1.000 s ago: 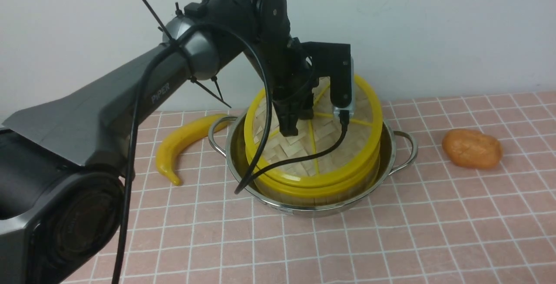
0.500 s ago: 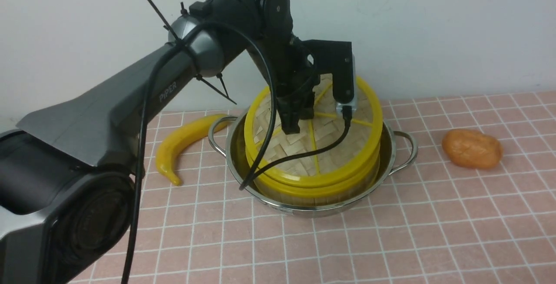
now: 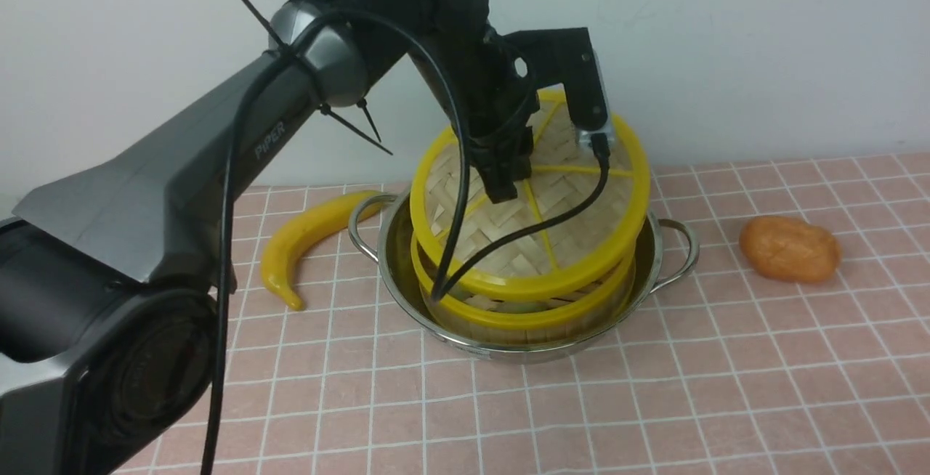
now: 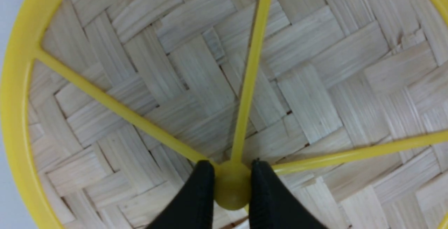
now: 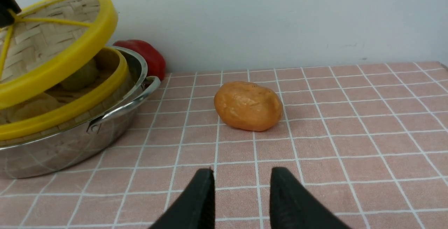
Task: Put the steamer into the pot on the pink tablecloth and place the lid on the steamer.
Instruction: 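Place the yellow bamboo steamer lid onto the steamer in the pot with the left gripper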
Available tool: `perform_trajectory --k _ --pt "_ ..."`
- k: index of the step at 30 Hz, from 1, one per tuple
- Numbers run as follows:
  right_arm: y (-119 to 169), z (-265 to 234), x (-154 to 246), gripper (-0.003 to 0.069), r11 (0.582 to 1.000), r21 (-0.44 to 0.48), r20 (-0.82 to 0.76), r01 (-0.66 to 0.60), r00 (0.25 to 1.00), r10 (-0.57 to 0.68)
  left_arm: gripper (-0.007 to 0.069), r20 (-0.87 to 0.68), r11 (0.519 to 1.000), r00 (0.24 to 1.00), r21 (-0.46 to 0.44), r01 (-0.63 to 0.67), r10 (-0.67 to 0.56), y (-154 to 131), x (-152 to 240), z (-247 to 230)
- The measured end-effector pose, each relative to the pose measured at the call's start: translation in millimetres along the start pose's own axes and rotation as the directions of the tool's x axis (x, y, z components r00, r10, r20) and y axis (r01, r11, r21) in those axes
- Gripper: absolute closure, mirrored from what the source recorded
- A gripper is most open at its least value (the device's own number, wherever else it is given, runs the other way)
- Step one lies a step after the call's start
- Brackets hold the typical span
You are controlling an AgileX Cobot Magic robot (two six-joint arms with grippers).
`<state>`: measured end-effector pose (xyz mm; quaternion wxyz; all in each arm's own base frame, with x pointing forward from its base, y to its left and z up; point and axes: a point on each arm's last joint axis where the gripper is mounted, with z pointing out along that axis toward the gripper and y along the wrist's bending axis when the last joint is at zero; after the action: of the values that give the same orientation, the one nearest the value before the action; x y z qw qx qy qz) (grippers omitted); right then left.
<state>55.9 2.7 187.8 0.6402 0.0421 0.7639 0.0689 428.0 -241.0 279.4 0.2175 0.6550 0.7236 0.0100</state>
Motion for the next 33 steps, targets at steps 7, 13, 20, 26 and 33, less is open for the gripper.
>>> perform_trajectory --k 7,13,20,26,33 --pt "0 0 0 0.0416 1.000 0.000 0.000 0.000 1.000 0.000 0.0508 -0.051 0.997 0.996 0.002 0.077 -0.076 -4 7 -3" --pt "0 0 0 0.0416 1.000 0.000 0.000 0.000 1.000 0.000 0.0508 -0.046 0.999 0.998 0.008 0.050 -0.049 -5 7 -4" --pt "0 0 0 0.0416 1.000 0.000 0.000 0.000 1.000 0.000 0.0508 -0.053 0.998 0.998 0.039 0.040 -0.038 -7 8 10" --pt "0 0 0 0.0416 1.000 0.000 0.000 0.000 1.000 0.000 0.0508 -0.064 0.998 0.997 0.054 0.037 -0.033 -7 9 20" --pt "0 0 0 0.0416 1.000 0.000 0.000 0.000 1.000 0.000 0.0508 -0.063 0.998 0.998 0.056 0.023 -0.020 -7 9 20"
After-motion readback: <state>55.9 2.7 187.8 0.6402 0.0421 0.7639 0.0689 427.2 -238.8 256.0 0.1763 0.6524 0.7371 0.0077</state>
